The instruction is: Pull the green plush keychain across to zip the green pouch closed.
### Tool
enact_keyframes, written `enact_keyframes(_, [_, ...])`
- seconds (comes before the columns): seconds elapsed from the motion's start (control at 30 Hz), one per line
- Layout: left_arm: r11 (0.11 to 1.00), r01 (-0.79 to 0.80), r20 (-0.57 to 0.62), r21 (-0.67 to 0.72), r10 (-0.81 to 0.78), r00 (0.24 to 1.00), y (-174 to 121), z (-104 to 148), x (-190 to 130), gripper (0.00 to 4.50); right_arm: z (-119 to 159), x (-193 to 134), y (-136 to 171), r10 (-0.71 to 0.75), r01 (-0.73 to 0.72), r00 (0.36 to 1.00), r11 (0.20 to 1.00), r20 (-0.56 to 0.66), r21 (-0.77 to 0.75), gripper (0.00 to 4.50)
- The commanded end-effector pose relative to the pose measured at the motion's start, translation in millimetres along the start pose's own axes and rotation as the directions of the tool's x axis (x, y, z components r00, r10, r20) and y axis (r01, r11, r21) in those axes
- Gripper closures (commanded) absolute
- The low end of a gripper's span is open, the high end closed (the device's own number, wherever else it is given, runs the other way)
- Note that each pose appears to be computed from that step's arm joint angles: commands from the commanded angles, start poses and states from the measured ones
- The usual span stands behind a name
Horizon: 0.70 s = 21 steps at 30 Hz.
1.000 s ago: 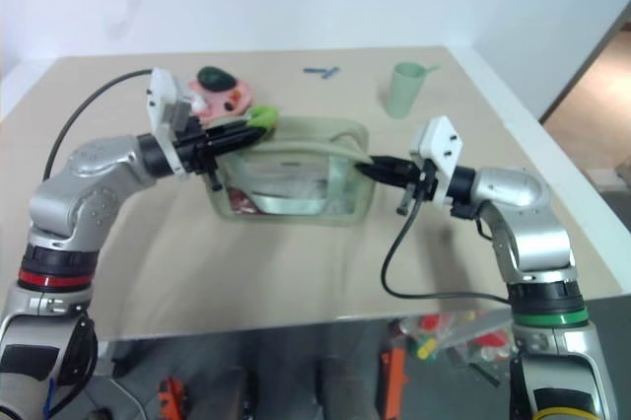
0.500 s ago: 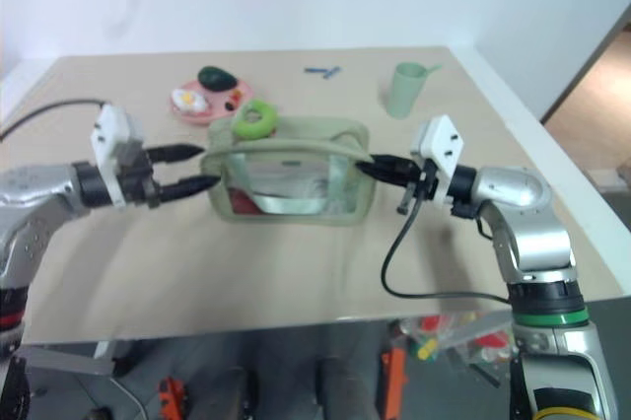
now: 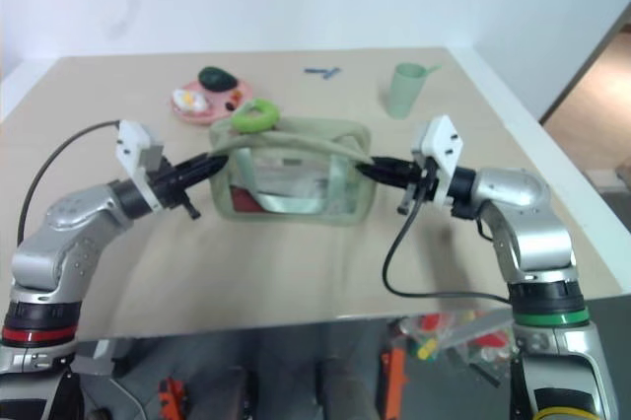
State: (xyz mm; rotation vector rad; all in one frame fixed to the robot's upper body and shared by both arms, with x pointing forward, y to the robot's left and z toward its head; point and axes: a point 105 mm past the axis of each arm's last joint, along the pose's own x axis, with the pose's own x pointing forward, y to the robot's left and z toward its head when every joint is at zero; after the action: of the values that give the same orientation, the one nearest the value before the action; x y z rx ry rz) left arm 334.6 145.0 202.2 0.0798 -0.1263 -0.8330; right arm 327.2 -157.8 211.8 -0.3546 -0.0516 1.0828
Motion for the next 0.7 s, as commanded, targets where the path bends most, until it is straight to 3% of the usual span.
enact_keyframes(0.03, [0.999,0.002,0.041,0.036,-0.004,0.999,-1,12,-2,4.5,22,-4,5,0.031,-0.03,0.999,0.996,0.011,-0.085,2.8])
enact_keyframes(0.17, [1.0,0.011,0.026,0.028,-0.012,1.0,-6,6,-4,4.5,65,-7,-10,0.004,0.004,0.994,0.997,0.109,-0.071,1.47])
enact_keyframes(0.3, [1.0,0.015,0.024,0.023,-0.015,1.0,-10,4,-2,4.5,113,8,-1,0.087,-0.063,0.976,0.99,0.202,-0.123,0.07])
enact_keyframes(0.47, [1.0,0.025,0.024,0.013,-0.026,0.999,-17,1,2,4.5,137,56,6,0.124,-0.062,0.959,0.969,0.253,-0.238,0.07])
enact_keyframes(0.7, [1.0,0.008,0.035,0.019,-0.008,0.999,-14,4,6,4.5,116,99,5,0.134,-0.074,0.969,0.959,0.206,-0.275,0.07])
